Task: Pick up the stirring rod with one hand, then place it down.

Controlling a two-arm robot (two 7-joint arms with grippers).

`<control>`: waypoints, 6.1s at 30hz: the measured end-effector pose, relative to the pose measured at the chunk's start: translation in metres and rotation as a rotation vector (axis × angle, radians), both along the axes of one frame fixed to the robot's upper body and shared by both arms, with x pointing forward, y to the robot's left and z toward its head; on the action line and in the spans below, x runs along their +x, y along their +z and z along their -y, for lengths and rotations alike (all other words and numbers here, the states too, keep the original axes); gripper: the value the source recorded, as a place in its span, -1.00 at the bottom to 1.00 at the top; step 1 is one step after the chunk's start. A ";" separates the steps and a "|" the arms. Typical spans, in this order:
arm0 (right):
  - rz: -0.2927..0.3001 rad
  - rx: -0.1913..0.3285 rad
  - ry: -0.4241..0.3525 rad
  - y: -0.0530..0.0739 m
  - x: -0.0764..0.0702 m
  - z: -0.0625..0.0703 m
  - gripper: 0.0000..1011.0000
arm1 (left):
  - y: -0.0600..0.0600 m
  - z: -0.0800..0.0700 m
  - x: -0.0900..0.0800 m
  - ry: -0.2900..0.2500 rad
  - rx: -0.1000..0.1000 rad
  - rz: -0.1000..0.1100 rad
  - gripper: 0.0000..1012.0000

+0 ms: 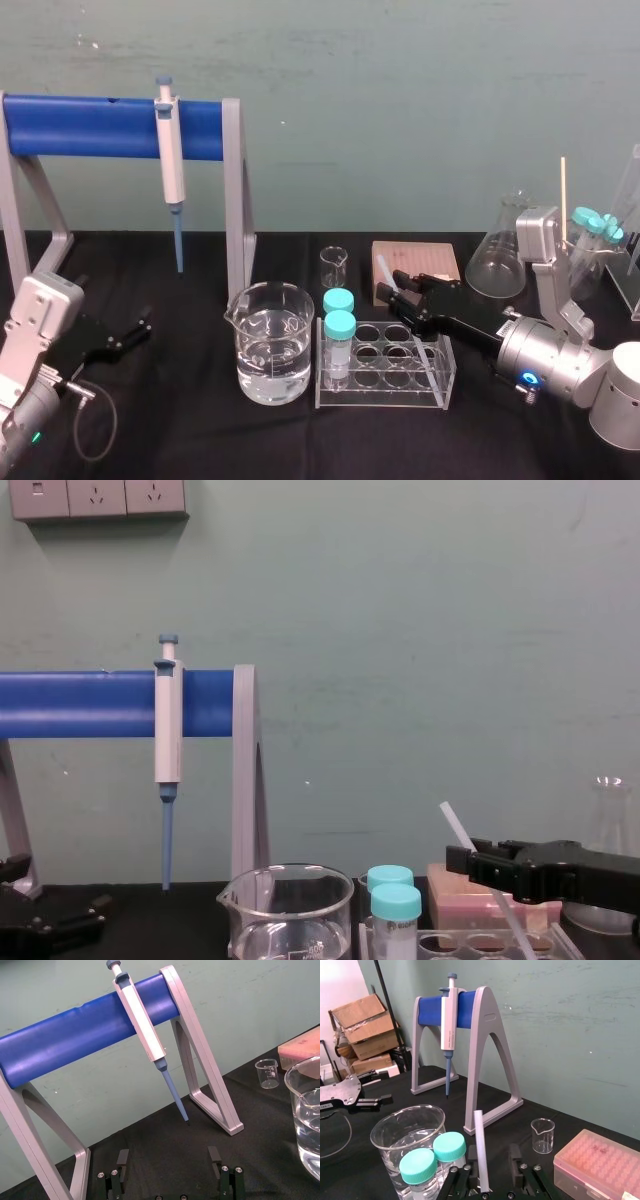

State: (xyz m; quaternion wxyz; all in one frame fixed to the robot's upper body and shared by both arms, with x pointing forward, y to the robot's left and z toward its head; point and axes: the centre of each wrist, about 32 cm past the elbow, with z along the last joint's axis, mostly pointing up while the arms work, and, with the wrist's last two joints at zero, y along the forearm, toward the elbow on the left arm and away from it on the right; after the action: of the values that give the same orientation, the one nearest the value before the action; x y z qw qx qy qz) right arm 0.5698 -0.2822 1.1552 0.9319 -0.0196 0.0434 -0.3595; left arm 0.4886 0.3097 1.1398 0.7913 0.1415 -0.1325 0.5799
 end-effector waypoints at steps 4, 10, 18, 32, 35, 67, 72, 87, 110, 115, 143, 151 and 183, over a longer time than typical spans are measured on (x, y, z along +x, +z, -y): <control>0.000 0.000 0.000 0.000 0.000 0.000 -0.45 | 0.000 0.000 0.000 0.000 0.000 0.000 0.98; 0.000 0.000 0.000 0.000 0.000 0.000 -0.82 | 0.000 0.000 0.000 0.000 0.000 0.000 0.98; 0.000 0.000 0.000 0.000 0.000 0.000 -0.86 | 0.000 0.000 0.000 0.000 0.000 0.000 0.98; 0.095 0.030 -0.052 0.007 -0.003 0.001 -0.86 | 0.000 0.000 0.000 0.000 0.000 0.000 0.98; 0.145 0.046 -0.067 0.012 -0.005 0.001 -0.86 | 0.000 0.000 0.000 0.000 0.000 0.000 0.98; 0.555 0.114 -0.256 0.000 -0.017 0.014 -0.86 | 0.000 0.000 0.000 0.000 0.000 0.000 0.98; 0.543 0.102 -0.270 -0.006 -0.022 0.017 -0.86 | 0.000 0.000 0.000 0.000 0.000 0.000 0.98; 0.541 0.101 -0.272 -0.006 -0.022 0.017 -0.86 | 0.000 0.000 0.000 0.000 0.000 0.000 0.98; 0.544 0.102 -0.270 -0.006 -0.021 0.017 -0.86 | 0.000 0.000 0.000 0.000 0.000 0.000 0.98; 0.545 0.102 -0.270 -0.006 -0.021 0.017 -0.86 | 0.000 0.000 0.000 0.000 0.000 0.000 0.98; 0.545 0.102 -0.270 -0.006 -0.021 0.017 -0.86 | 0.000 0.000 0.000 0.000 0.000 0.000 0.98; 0.545 0.102 -0.270 -0.006 -0.021 0.017 -0.86 | 0.000 0.000 0.000 0.000 0.000 0.000 0.98; 0.545 0.102 -0.270 -0.006 -0.021 0.017 -0.86 | 0.000 0.000 0.000 0.000 0.000 0.000 0.98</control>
State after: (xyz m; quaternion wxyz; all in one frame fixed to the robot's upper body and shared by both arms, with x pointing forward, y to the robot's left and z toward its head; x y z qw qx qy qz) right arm 0.5483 -0.2989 1.1490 0.8529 0.1304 -0.1878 -0.4694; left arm 0.4886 0.3097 1.1398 0.7913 0.1415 -0.1325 0.5799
